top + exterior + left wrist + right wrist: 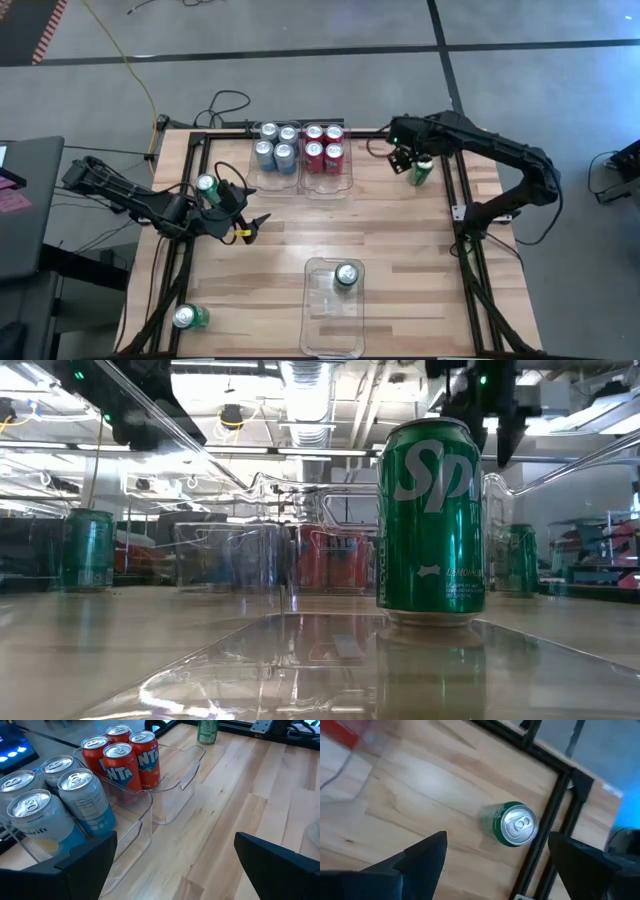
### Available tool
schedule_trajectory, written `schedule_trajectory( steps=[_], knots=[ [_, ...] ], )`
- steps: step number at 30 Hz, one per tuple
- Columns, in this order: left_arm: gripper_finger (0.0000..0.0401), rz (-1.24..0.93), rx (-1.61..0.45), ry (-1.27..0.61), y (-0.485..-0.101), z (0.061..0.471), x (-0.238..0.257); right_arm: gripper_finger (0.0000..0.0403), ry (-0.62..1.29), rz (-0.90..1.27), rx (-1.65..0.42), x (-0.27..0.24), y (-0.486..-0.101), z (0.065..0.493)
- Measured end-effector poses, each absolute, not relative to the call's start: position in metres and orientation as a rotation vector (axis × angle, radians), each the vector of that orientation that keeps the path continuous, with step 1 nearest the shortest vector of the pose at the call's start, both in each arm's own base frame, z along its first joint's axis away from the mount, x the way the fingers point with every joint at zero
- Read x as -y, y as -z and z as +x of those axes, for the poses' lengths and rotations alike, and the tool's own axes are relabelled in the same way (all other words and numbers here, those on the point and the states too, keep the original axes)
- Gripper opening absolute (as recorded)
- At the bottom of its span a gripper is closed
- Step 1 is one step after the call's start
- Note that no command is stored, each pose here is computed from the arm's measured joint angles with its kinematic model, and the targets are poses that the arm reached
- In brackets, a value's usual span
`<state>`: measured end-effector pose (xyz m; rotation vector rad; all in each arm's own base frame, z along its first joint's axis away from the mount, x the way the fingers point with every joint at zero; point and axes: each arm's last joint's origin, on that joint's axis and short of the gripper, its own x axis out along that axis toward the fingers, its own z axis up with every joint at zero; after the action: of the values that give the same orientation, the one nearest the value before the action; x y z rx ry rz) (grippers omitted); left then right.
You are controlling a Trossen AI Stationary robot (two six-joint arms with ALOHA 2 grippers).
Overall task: Sort soda cans
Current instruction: Put the top right green soda can into the bottom transparent bin
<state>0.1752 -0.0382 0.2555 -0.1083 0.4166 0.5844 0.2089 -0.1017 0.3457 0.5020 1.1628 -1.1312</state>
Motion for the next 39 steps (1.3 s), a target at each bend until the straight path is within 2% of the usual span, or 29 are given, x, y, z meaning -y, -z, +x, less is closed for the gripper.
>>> schedule_trajectory(
  steps=[4,14,21,30,39],
  knots=[
    [0.0398,-0.125,-0.425,-0.587,-0.254,0.174,0.038,0.0363,1.082,0.595,-1.234,0.119,-0.327,0.202],
    [0.0398,-0.138,-0.441,-0.548,-0.253,0.174,0.042,0.0363,1.214,0.783,-1.408,0.152,-0.276,0.163],
    [0.0398,-0.143,-0.45,-0.552,-0.252,0.173,0.042,0.0363,1.035,0.88,-1.314,0.171,-0.256,0.159],
    [0.0398,-0.149,-0.445,-0.559,-0.252,0.173,0.042,0.0363,1.058,0.889,-1.235,0.192,-0.251,0.153],
    [0.0398,-0.13,-0.438,-0.578,-0.253,0.173,0.041,0.0363,1.035,0.885,-1.27,0.183,-0.235,0.158]
  ],
)
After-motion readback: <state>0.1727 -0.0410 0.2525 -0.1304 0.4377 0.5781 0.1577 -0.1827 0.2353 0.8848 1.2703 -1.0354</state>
